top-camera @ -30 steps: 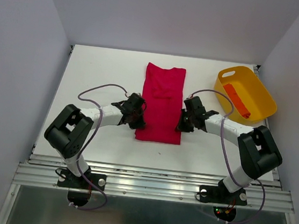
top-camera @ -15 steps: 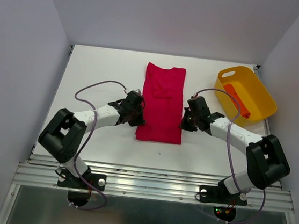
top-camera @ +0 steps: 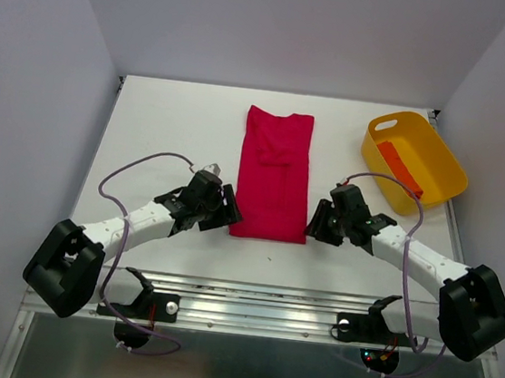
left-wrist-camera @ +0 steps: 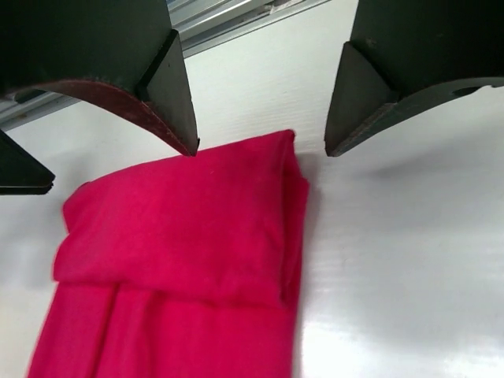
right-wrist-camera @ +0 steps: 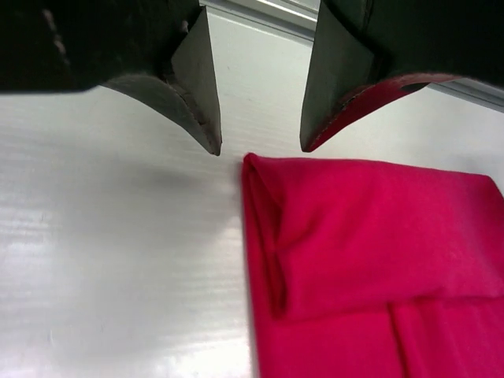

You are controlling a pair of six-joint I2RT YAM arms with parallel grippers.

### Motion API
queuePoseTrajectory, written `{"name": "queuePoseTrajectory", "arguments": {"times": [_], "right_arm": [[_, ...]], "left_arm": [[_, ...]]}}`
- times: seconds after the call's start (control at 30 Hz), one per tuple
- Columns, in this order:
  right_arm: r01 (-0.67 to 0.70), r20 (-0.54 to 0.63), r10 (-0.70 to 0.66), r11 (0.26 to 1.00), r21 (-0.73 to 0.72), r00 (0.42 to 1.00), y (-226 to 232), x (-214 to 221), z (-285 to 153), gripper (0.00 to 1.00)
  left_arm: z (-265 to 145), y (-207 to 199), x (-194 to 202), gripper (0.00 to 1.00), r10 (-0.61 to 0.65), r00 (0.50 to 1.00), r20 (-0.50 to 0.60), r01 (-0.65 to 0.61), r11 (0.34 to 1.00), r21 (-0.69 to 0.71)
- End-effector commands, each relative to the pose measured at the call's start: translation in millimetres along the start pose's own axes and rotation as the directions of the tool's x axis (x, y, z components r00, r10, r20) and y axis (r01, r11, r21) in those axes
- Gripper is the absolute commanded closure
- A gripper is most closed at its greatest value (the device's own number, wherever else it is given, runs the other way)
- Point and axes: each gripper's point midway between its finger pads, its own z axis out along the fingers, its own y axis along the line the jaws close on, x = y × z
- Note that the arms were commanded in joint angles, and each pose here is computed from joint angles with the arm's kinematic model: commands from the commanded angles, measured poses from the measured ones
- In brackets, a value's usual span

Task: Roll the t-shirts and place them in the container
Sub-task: Roll the T-shirt to the center of the board.

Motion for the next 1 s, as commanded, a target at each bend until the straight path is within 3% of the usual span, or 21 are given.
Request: {"name": "queuePoseTrajectory", "arguments": {"times": [0.0, 0.17, 0.4, 0.87, 0.97], "right_arm": [[-0.066, -0.018, 0.065, 0.995, -0.07, 0.998, 9.7, 9.8, 0.2, 0.49], [-0.085, -0.041, 0.082, 0.993, -0.084, 0.996, 11.7, 14.7, 11.6, 0.48], [-0.091, -0.053, 0.087, 0.993, -0.076, 0.995, 10.8, 16.2, 24.2, 0.49], [-0.107, -0.092, 0.1, 0.992, -0.072, 0.991, 2.2, 32.4, 27.4, 0.56], [-0.107, -0.095, 0.1, 0.992, -0.07, 0.99, 1.4, 33.7, 26.9, 0.56]], "left_arm": [[0.1, 0.8, 12.0, 0.26, -0.036, 0.999, -0.023, 0.036, 0.999, 0.038], [8.9, 6.2, 18.0, 0.41, -0.043, 0.998, -0.037, 0.044, 0.999, 0.027], [18.1, 10.8, 24.5, 0.55, -0.046, 0.997, -0.061, 0.047, 0.999, 0.017], [13.5, 21.0, 31.4, 0.56, -0.055, 0.997, -0.063, 0.055, 0.998, -0.004], [14.5, 22.6, 31.8, 0.48, -0.058, 0.996, -0.062, 0.058, 0.998, -0.01]]}}
